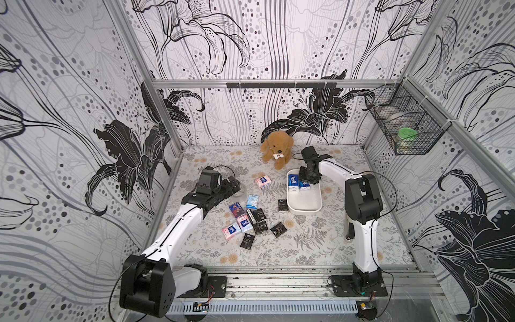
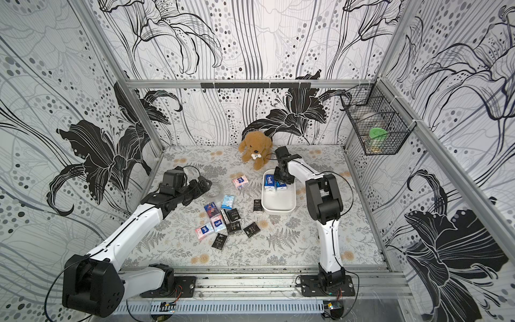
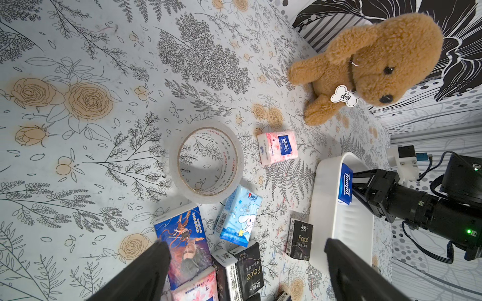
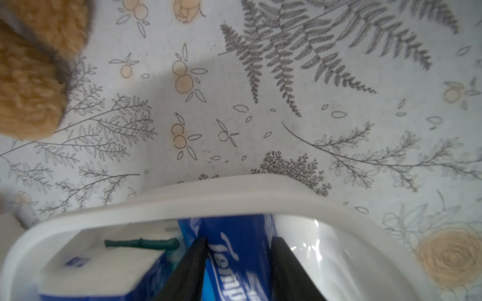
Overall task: Put the pocket tissues into the storage box
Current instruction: Place the pocket tissues in the storage box, then pick up the pocket tissues from the center of the board.
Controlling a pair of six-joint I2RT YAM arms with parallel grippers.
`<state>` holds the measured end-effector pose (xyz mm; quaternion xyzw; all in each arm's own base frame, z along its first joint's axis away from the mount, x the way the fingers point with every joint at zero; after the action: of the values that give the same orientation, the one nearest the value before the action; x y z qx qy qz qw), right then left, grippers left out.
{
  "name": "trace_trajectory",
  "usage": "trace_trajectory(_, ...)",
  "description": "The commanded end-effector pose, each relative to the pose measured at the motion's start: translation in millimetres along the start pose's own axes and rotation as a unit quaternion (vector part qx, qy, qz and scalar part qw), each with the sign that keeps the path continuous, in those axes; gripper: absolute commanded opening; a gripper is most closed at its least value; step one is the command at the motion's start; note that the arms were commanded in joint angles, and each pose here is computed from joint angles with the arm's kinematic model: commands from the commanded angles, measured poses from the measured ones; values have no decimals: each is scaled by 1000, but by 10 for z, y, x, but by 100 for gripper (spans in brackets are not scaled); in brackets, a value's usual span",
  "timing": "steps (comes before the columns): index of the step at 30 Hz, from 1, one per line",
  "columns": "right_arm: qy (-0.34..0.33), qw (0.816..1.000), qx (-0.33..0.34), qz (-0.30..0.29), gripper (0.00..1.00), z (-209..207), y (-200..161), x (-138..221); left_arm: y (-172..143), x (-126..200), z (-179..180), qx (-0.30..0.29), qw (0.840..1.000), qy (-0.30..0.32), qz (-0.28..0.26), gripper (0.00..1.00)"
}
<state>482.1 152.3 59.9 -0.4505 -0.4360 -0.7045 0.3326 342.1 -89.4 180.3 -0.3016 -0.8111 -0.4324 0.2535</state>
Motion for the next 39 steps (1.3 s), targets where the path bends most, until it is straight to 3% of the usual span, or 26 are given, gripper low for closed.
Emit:
trace_trajectory(1,33,999,-33,14,46,56,-72,133,122,75,-84,-9,1000,-11,-26,97)
trace_trajectory(6,29,998,-47,-28,57,23,69,460,92,51,-58,-10,1000,-10,-25,97)
trace_trajectory(10,16,998,-18,-51,64,48,52,718,33,-37,16,-5,1000,-5,-25,97)
trace_trajectory(13,22,998,17,-57,68,222,-103,878,-10,-119,80,0,1000,1,-24,97)
trace_trajectory(20,75,993,88,-35,83,897,-870,1025,-112,-287,351,-1,999,42,-10,97)
trace_trajectory(30,137,979,147,17,84,1954,-1923,792,-195,-275,800,39,995,85,-15,97)
trace_trajectory(34,119,981,150,29,84,2096,-2152,640,-186,-251,807,63,995,78,-24,97)
trace_trajectory(39,93,987,126,17,84,2054,-2158,488,-151,-227,756,77,995,63,-32,97)
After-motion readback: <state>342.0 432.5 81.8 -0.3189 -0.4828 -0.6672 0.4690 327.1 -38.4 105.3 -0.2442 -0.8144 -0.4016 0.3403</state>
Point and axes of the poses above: each gripper's point midway between its finger pads, its own x axis back along the fingers, its own z axis along the line the jaws close on, y = z × x, the point moved 1 cm from there along x, back along the fingers, and after that the axes turned 8 degrees about -x, right-handed, at the moved point
